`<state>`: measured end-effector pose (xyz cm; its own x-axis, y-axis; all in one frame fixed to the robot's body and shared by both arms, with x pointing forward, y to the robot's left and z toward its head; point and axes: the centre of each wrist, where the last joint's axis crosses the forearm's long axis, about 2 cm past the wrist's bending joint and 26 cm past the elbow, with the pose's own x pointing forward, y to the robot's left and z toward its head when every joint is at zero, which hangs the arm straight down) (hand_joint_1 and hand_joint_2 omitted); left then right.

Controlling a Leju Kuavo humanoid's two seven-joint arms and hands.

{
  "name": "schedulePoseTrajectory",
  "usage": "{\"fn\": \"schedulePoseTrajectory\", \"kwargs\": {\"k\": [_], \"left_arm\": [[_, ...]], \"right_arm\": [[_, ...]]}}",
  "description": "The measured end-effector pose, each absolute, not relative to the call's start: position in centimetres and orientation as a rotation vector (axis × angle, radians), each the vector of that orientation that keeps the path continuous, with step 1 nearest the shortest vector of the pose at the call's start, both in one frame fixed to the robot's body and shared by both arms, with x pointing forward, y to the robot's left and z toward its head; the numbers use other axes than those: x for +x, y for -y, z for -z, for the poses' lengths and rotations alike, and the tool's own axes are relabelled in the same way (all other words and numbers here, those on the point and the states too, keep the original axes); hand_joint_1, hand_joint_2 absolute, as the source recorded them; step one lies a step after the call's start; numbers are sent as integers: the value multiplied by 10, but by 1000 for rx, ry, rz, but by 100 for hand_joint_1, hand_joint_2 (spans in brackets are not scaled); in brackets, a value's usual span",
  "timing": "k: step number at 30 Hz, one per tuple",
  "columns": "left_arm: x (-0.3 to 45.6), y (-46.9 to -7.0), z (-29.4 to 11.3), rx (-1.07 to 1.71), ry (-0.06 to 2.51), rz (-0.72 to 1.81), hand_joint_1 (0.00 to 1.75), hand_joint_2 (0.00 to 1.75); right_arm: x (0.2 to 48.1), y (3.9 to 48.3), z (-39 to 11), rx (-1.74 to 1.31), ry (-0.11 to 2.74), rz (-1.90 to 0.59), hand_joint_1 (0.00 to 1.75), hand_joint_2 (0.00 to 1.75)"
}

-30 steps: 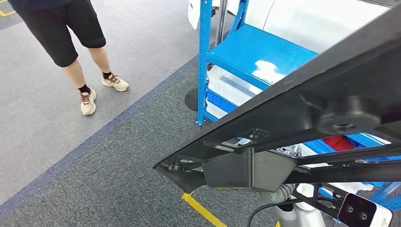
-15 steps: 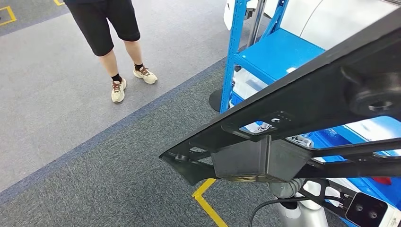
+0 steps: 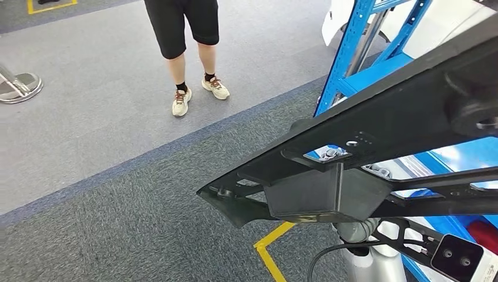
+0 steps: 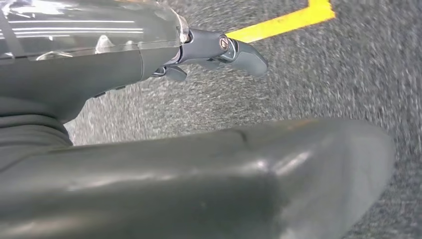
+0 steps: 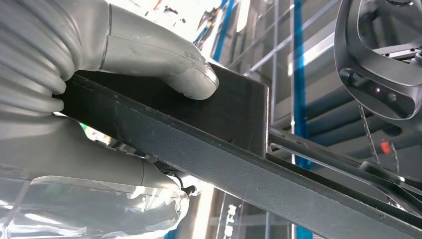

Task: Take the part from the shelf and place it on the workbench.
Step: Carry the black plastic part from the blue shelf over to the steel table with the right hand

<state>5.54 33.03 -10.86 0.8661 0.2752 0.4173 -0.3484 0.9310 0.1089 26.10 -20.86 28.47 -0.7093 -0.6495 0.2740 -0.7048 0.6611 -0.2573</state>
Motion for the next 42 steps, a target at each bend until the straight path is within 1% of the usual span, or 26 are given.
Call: {"fn": "schedulePoseTrajectory", "kwargs": {"k": [18, 35, 42], "left_arm": [[54, -331, 109, 184, 406, -328, 0, 0], [52, -331, 109, 189, 388, -320, 0, 0], [51, -342, 108, 241, 382, -351, 0, 0]], "right_arm": [[260, 201, -287, 1152, 2726, -488, 175, 175], [255, 204, -283, 1154, 2718, -482, 175, 175], [253, 203, -281, 1176, 2708, -480, 175, 175]]}}
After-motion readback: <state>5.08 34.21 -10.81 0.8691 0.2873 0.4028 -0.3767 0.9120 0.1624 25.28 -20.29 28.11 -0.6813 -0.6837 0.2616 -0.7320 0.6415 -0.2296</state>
